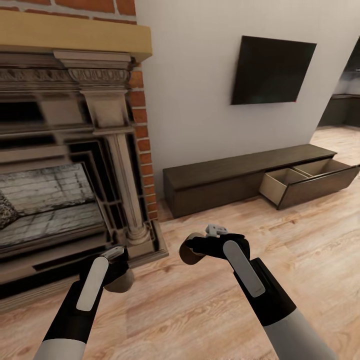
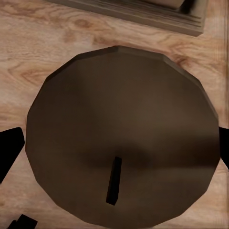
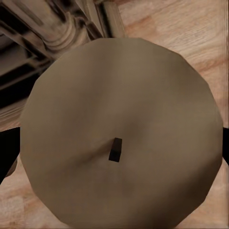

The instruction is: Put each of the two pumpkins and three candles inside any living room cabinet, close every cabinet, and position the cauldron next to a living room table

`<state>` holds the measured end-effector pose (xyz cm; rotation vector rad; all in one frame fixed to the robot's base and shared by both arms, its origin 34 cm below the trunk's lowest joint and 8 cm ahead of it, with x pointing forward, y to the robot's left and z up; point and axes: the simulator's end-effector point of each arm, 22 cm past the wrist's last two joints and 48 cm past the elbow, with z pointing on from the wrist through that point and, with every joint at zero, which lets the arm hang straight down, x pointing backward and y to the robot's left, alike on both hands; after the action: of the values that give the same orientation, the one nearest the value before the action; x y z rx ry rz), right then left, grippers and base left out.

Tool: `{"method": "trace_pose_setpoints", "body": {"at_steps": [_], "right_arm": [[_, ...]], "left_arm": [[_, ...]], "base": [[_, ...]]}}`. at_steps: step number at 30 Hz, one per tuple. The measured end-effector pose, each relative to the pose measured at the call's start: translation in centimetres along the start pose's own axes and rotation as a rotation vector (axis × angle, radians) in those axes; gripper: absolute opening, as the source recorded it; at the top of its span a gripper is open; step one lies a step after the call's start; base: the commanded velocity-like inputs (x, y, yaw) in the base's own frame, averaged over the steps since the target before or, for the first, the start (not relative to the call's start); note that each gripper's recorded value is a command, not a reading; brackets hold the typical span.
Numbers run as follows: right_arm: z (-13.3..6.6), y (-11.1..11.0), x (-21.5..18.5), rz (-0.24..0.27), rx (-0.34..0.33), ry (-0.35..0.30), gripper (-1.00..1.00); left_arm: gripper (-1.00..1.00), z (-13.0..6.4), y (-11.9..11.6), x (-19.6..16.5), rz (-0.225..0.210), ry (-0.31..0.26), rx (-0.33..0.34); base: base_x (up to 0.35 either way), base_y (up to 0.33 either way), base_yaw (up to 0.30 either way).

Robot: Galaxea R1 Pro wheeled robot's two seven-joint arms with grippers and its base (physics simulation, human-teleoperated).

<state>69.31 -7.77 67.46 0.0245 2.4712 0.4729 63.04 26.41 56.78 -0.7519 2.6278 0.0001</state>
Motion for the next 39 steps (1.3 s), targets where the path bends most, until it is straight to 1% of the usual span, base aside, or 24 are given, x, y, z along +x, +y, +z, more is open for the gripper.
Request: {"method": "trace_pose_setpoints", "body": {"at_steps": [12, 17, 21, 23, 25, 27, 39], "right_arm": [[0.0, 0.0, 0.0, 0.0, 0.0, 0.0, -1.0], [0.0, 0.0, 0.0, 0.0, 0.0, -0.001, -1.0], [0.0, -0.1, 0.0, 0.001, 0.0, -0.002, -1.0], [-0.1, -0.3, -0.3, 0.009, 0.003, -0.005, -1.0], [-0.2, -1.3, -0.8, 0.036, 0.013, -0.014, -1.0], [-0.2, -1.6, -1.0, 0.052, 0.012, -0.016, -1.0], [0.5, -2.2, -0.6, 0.067, 0.017, -0.004, -1.0]], "left_arm": [[-1.0, 0.0, 0.0, 0.0, 0.001, 0.001, 0.0], [-1.0, -0.1, -0.6, 0.2, 0.025, -0.002, 0.003], [-1.0, -0.1, -0.6, 0.3, 0.029, -0.003, 0.002], [-1.0, -0.1, -0.6, 0.3, 0.029, -0.003, 0.002], [-1.0, 0.0, -0.6, 0.3, 0.029, -0.002, 0.002], [-1.0, 0.1, -0.6, 0.4, 0.03, 0.001, 0.001], [-1.0, 0.7, -0.4, 0.8, 0.032, 0.013, -0.009]], "base": [[0.0, 0.0, -0.213], [0.0, 0.0, -0.211], [0.0, 0.0, -0.208], [0.0, 0.0, -0.189], [0.0, 0.0, -0.161], [0.0, 0.0, -0.152], [0.0, 0.0, -0.146]]}}
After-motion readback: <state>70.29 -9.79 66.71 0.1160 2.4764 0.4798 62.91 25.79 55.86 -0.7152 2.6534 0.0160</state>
